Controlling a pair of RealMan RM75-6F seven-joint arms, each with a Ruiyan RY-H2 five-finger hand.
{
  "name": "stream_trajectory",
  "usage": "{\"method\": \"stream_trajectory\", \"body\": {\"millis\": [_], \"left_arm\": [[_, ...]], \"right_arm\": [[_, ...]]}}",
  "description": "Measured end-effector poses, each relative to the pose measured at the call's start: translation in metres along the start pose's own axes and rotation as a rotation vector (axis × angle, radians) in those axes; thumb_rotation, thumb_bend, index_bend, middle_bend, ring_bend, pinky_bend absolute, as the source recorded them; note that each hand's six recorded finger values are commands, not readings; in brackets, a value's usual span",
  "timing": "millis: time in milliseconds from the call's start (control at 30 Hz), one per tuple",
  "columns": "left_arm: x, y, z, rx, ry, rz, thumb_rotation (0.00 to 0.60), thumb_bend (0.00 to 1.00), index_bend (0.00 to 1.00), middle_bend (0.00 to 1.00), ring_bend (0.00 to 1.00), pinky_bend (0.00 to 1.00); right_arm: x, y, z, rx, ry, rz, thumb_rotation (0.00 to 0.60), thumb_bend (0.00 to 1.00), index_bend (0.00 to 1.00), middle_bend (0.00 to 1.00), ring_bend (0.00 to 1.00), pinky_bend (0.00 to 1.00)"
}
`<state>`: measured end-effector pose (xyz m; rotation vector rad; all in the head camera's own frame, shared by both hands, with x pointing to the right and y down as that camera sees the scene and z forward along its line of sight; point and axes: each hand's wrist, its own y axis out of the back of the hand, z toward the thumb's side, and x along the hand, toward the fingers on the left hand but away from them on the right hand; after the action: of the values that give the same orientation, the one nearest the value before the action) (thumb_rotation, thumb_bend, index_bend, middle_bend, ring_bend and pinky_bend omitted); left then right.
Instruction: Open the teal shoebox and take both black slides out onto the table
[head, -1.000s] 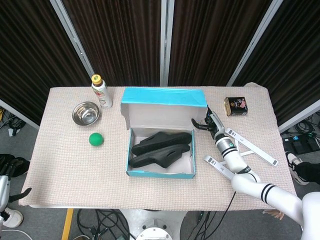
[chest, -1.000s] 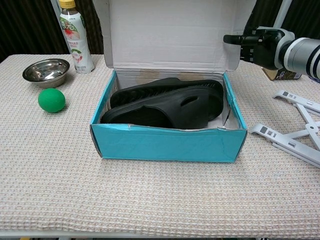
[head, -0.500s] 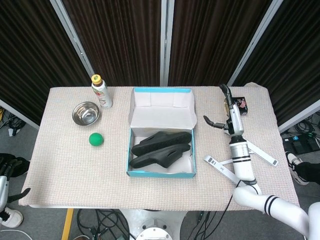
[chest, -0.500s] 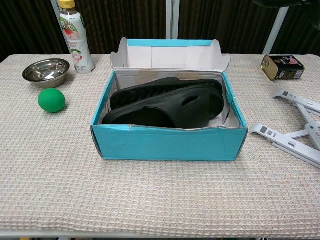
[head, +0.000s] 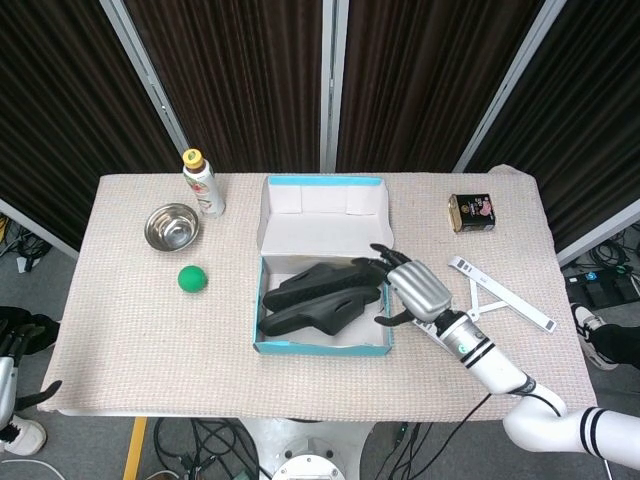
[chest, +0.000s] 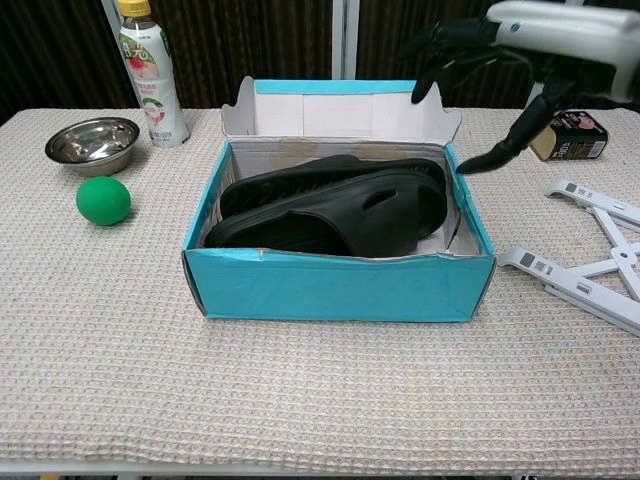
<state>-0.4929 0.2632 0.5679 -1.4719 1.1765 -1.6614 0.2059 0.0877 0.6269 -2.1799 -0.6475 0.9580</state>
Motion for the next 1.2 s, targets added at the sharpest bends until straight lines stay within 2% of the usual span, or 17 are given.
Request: {"method": "stream_trajectory", "body": {"millis": [200,400,833,1200], "left_arm": [[-0.002,-0.003,-0.005,-0.008,0.01,-0.003,0.6,0.0,0.24,0.19,0.05,0.12],[-0.002,-0.005,-0.007,-0.011,0.008,-0.008,0.6,0.0,0.24,0.19,0.05,0.12],[0.0,-0.009,-0.009,-0.022,0.006,-0.013,0.6,0.0,0.24,0.19,0.05,0.12],[-0.001,-0.013,-0.013,-0.034,0.012,-0.016,0.6,0.0,0.24,0.19,0.05,0.12]], "right_arm": [[-0.019,-0.033,0.023,0.127,0.045,0.084,0.6,0.0,0.27,0.28,0.06,0.23],[-0.033,-0.051,0.031,0.2,0.043,0.087,0.6,0.01,0.27,0.27,0.06,0.23],[-0.049,-0.063,0.028,0.271,-0.014,0.08,0.6,0.05,0.27,0.28,0.06,0.23],[-0.035,-0.069,0.031,0.346,-0.013,0.095,0.6,0.05,0.3,0.33,0.1,0.24]]}}
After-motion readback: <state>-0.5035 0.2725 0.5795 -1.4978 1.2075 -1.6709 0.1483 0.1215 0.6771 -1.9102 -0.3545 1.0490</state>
